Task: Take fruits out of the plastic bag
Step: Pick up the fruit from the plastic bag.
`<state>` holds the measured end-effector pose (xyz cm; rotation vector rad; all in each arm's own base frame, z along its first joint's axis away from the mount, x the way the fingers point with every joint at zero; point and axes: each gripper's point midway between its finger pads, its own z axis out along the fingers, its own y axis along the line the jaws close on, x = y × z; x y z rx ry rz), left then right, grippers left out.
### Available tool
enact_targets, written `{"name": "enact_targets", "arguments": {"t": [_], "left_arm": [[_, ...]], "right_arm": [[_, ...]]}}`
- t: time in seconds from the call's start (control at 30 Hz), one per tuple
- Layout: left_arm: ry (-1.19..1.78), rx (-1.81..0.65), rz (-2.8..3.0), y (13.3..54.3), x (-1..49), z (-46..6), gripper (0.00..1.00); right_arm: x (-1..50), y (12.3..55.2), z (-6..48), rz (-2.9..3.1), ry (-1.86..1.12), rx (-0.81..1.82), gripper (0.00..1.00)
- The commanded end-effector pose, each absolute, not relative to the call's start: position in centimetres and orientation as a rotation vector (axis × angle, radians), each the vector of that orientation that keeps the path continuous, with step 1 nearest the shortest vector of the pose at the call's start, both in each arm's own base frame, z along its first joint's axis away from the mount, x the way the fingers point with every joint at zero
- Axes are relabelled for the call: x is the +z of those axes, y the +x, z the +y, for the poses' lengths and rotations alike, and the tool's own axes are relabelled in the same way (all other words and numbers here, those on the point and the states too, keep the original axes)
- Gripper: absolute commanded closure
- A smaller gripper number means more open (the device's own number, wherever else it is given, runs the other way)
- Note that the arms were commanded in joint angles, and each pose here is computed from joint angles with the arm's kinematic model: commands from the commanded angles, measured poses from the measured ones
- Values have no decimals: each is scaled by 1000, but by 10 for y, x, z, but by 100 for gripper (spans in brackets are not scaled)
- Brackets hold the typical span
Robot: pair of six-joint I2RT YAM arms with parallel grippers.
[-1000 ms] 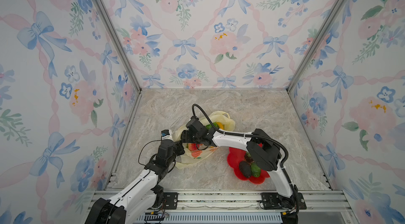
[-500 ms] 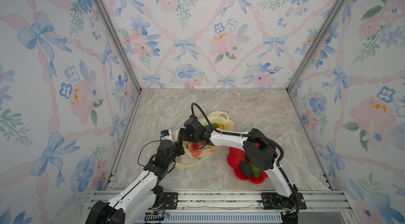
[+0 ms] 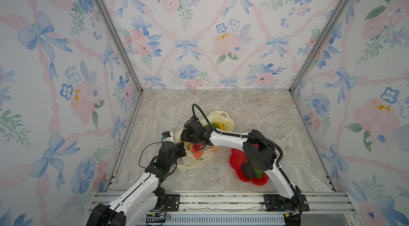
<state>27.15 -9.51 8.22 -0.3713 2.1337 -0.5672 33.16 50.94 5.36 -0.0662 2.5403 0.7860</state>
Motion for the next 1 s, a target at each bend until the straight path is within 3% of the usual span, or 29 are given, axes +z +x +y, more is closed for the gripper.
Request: {"name": "enact_targets", "arguments": {"t": [0.0, 0.6, 0.97], "left_arm": [[-363, -502, 2166, 271, 73, -89, 96], [-317, -408, 2166, 285, 76, -81, 95], [-281, -360, 2174, 293, 76, -79, 95]], "right_arm": [[60, 327, 502, 2538, -103, 736, 40], [99, 296, 458, 2572, -288, 677, 39], [122, 260, 403, 2660, -484, 575, 40]]}}
